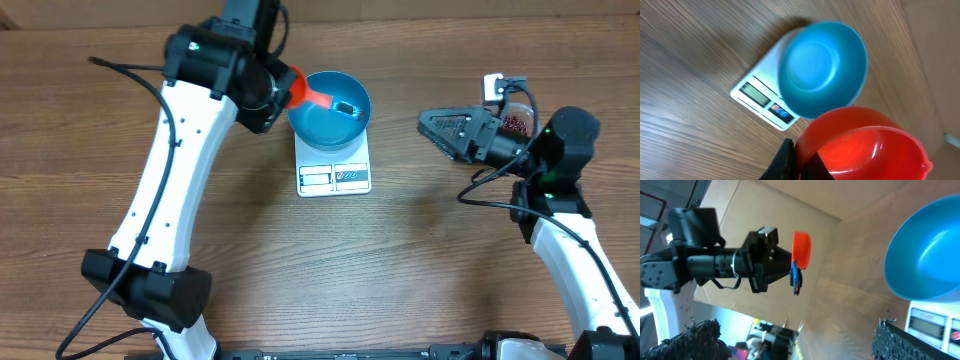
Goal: Scoop item into bowl and weigh 150g on scale
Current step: 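Grasp the red cup's blue handle with the right gripper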
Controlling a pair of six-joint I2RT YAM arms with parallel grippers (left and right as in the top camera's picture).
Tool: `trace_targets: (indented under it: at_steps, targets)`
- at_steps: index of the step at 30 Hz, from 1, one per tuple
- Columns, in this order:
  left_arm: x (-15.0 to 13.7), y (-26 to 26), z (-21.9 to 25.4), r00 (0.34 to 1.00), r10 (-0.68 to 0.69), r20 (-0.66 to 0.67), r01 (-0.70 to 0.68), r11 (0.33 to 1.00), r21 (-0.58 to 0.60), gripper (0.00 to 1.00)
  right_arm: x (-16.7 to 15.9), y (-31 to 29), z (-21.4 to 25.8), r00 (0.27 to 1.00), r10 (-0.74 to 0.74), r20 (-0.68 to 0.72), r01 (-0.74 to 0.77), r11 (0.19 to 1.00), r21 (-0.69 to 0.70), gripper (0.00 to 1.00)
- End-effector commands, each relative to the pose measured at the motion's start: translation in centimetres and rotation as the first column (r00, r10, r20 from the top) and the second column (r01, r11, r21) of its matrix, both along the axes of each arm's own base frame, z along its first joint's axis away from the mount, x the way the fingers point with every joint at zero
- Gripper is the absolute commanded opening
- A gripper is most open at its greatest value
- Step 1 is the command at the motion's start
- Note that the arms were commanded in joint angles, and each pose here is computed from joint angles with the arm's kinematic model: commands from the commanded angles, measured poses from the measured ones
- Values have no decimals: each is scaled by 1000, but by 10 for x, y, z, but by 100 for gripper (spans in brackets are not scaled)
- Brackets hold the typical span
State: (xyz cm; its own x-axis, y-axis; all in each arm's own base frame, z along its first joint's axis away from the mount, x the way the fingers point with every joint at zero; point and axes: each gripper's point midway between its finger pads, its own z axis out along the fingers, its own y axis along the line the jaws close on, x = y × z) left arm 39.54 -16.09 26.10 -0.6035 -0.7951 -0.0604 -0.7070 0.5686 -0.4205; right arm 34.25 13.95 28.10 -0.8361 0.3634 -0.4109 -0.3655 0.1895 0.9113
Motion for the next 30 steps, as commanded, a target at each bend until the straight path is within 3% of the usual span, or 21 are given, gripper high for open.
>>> trace_targets:
  at_steps: [1, 7, 12, 22, 30]
  targets:
    - [-2, -23, 8, 999, 28, 22, -27, 999, -47, 4, 3, 16, 9, 1000, -8, -15, 8, 1000, 16, 100]
    - [-4, -58, 8, 997, -43, 65, 46, 998, -41, 4, 6, 28, 9, 1000, -28, -14, 28, 1000, 12, 99]
    - [-15, -75, 0, 995, -90, 50, 91, 996, -16, 5, 6, 28, 9, 1000, -28, -14, 28, 1000, 12, 90]
    - [-16, -87, -10, 993, -112, 44, 111, 994, 15, 4, 6, 28, 9, 1000, -28, -15, 28, 1000, 13, 58]
    - [-12, -90, -13, 993, -112, 48, 111, 994, 11, 4, 6, 28, 9, 1000, -28, -15, 28, 1000, 13, 50]
